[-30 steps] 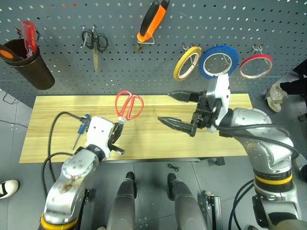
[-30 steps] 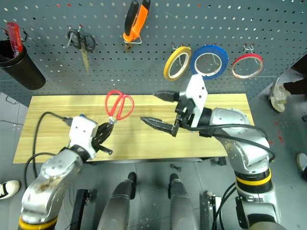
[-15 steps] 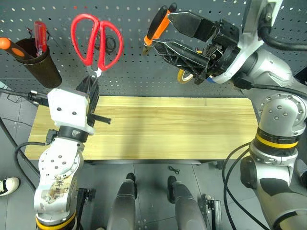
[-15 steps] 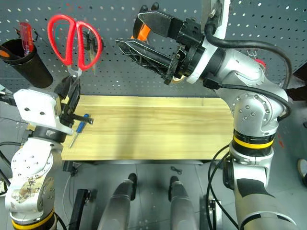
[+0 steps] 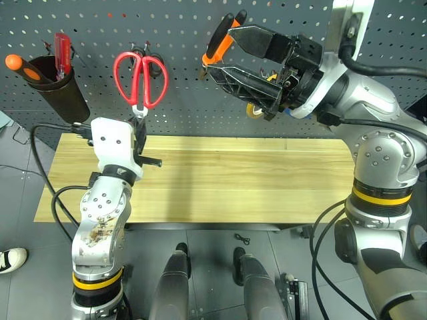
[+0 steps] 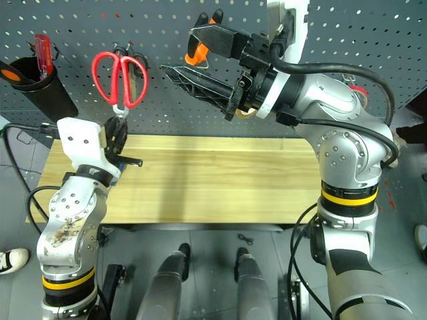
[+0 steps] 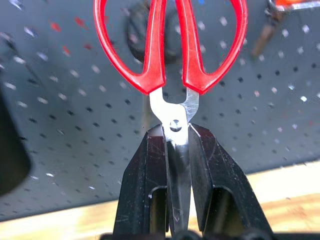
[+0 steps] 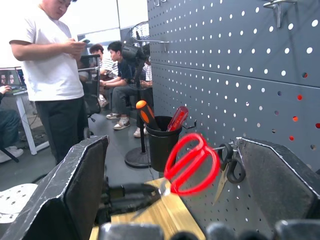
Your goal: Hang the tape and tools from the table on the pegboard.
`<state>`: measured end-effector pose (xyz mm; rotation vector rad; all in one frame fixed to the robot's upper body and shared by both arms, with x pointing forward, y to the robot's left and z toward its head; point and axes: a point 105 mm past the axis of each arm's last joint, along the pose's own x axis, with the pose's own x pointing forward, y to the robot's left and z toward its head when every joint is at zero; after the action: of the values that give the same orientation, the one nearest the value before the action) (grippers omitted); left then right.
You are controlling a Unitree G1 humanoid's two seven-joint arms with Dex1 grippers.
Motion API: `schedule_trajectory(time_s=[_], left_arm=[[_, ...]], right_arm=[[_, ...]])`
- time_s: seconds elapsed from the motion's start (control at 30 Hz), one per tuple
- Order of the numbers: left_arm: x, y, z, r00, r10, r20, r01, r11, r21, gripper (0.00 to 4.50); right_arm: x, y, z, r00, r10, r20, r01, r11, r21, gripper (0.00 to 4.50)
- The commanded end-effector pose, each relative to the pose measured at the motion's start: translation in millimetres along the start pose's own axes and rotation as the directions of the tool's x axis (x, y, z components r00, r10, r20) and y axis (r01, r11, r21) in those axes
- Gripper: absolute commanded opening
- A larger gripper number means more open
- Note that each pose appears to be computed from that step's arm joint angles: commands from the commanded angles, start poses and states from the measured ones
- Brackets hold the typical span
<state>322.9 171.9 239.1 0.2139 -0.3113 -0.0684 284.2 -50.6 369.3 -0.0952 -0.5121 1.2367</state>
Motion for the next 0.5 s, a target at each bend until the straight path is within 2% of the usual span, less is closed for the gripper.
schedule_trajectory(time_s=[0.03, 0.07, 0.13, 0.2, 0.37, 0.5], left_arm=[[7.2, -1.6, 5.4, 0.999, -0.022, 0.024, 0.022, 1.000, -0.011, 0.12], [10.5, 0.2, 4.0, 1.000, -0.016, 0.022, 0.016, 1.000, -0.014, 0.12], [15.2, 2.0, 2.5, 1.000, -0.013, 0.021, 0.013, 1.000, -0.015, 1.15], [17.9, 4.0, 0.1, 1.000, -0.003, 0.016, 0.004, 1.000, -0.027, 1.88], [12.8, 10.1, -14.9, 1.000, 0.013, -0.020, -0.013, 1.000, -0.006, 4.38], [-6.0, 27.7, -55.5, 0.989, 0.014, -0.144, -0.009, 0.999, 0.036, 4.45]], right_arm=[[-0.6, 3.6, 10.0, 1.000, 0.001, 0.020, 0.000, 0.999, -0.051, 4.50], [-0.4, 3.9, 9.1, 1.000, -0.001, 0.019, 0.002, 0.999, -0.050, 4.50], [0.0, 4.5, 7.6, 1.000, -0.004, 0.018, 0.005, 0.999, -0.049, 4.50], [0.5, 4.5, 5.7, 1.000, -0.007, 0.015, 0.008, 0.999, -0.049, 4.50], [1.2, 6.7, -4.8, 1.000, -0.008, 0.002, 0.008, 0.999, -0.035, 4.50], [-0.3, 24.6, -43.5, 0.995, 0.036, -0.093, -0.033, 0.999, 0.034, 4.50]])
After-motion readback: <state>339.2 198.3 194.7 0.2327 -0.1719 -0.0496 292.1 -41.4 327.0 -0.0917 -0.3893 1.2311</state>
